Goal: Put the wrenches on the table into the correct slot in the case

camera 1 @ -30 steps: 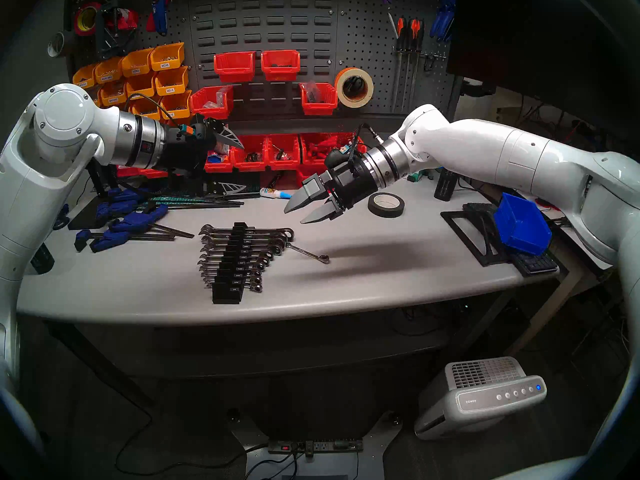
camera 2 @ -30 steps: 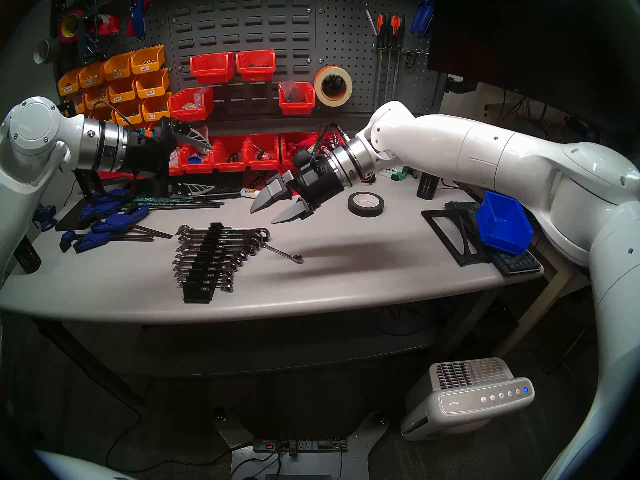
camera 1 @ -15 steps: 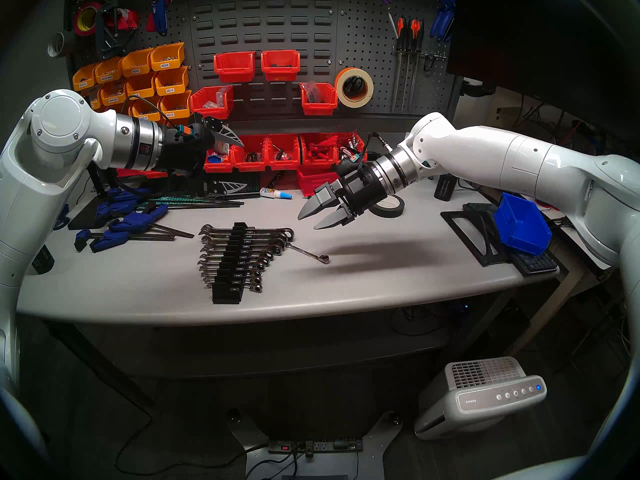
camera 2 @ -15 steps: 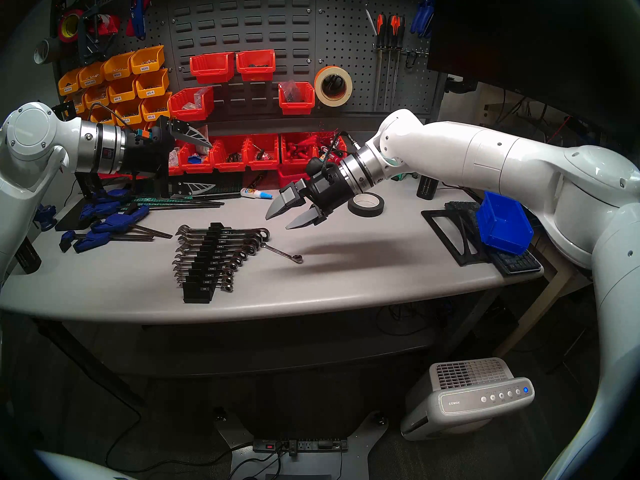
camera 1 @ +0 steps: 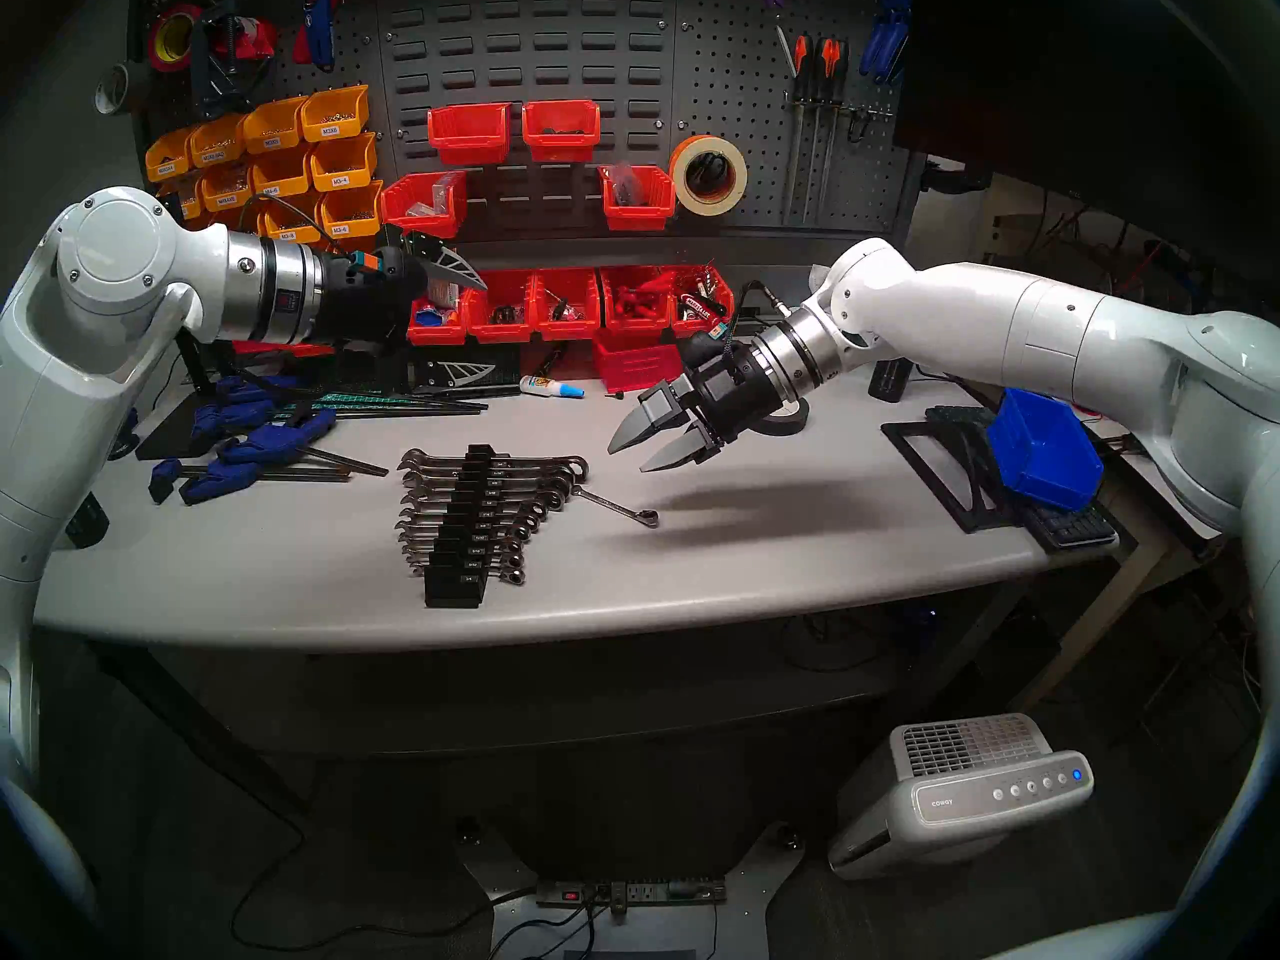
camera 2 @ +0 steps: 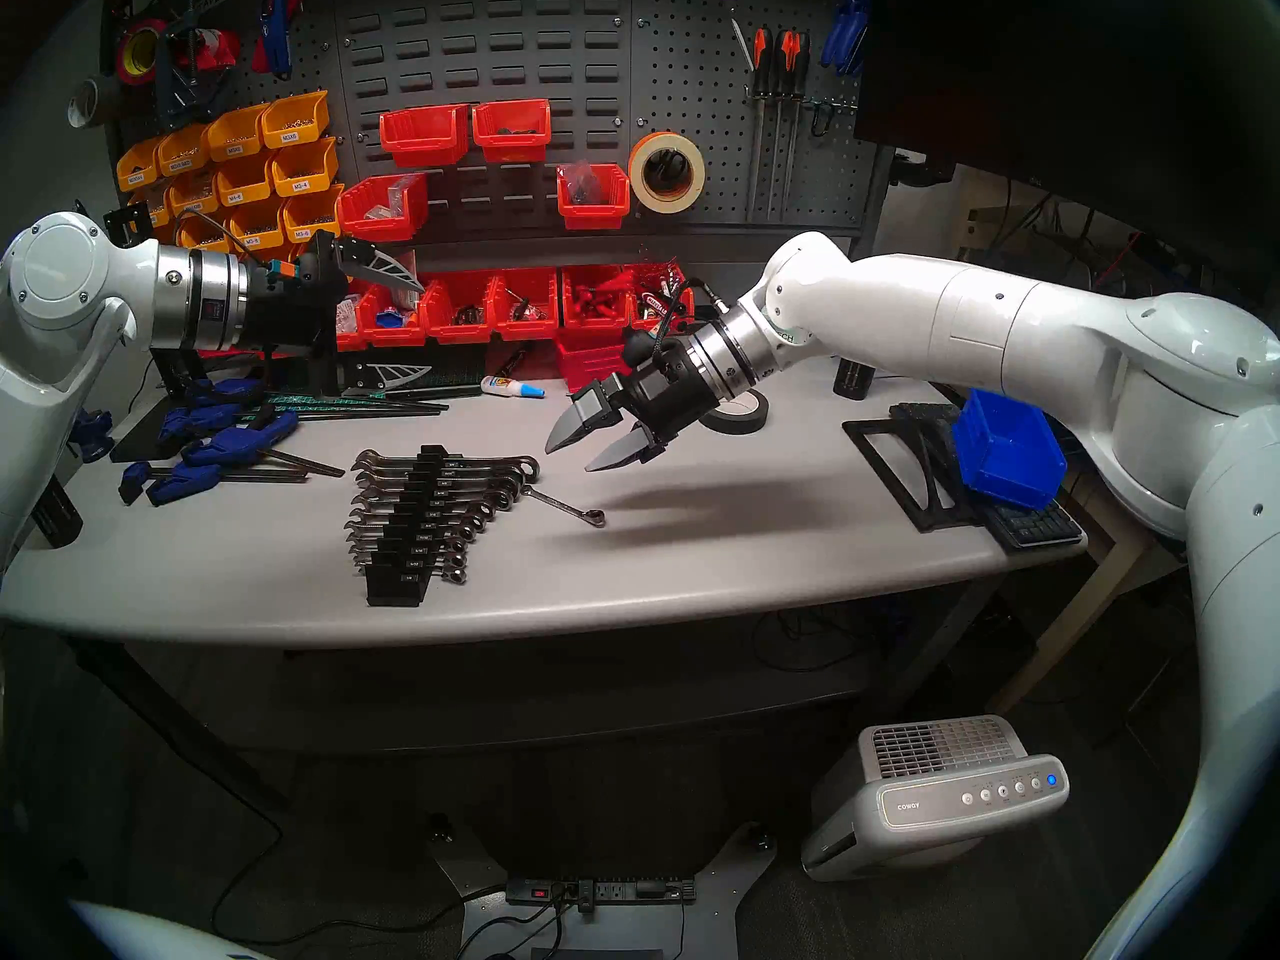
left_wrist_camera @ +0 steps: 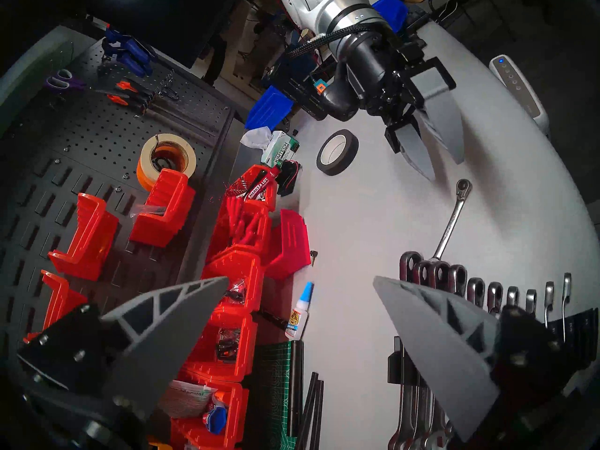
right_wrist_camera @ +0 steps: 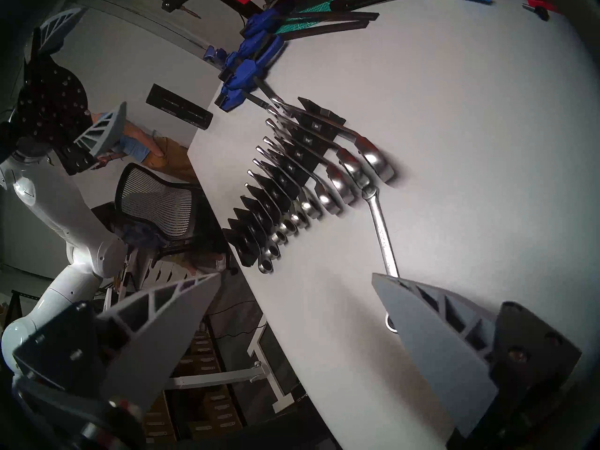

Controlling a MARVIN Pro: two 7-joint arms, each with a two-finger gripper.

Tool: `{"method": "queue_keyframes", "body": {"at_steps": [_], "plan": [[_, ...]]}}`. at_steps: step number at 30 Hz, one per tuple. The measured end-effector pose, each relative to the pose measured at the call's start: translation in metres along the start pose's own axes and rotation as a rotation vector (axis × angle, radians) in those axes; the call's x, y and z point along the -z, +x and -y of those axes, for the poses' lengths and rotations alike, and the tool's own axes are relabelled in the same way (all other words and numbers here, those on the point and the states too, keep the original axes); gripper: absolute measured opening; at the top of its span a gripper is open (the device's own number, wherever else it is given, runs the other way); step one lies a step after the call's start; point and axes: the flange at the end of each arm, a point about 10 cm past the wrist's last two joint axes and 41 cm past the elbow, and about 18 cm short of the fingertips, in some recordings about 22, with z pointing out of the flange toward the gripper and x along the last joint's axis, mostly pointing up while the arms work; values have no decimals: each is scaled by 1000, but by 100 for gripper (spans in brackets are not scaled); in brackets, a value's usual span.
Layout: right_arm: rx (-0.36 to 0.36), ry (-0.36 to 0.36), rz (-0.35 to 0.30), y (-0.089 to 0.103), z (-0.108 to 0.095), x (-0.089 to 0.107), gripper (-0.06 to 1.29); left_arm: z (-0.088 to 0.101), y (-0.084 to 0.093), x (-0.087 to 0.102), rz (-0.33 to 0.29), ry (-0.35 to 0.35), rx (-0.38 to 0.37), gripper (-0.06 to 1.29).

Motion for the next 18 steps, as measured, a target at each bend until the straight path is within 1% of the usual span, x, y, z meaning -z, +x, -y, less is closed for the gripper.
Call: {"method": "queue_keyframes", "body": {"at_steps": [5, 18], "plan": [[4, -48, 30, -5, -7, 1, 121, -1, 0, 0, -4, 7, 0, 121], [40, -96, 50, 1, 0, 7, 121, -3, -1, 1, -12, 23, 2, 121]]}}
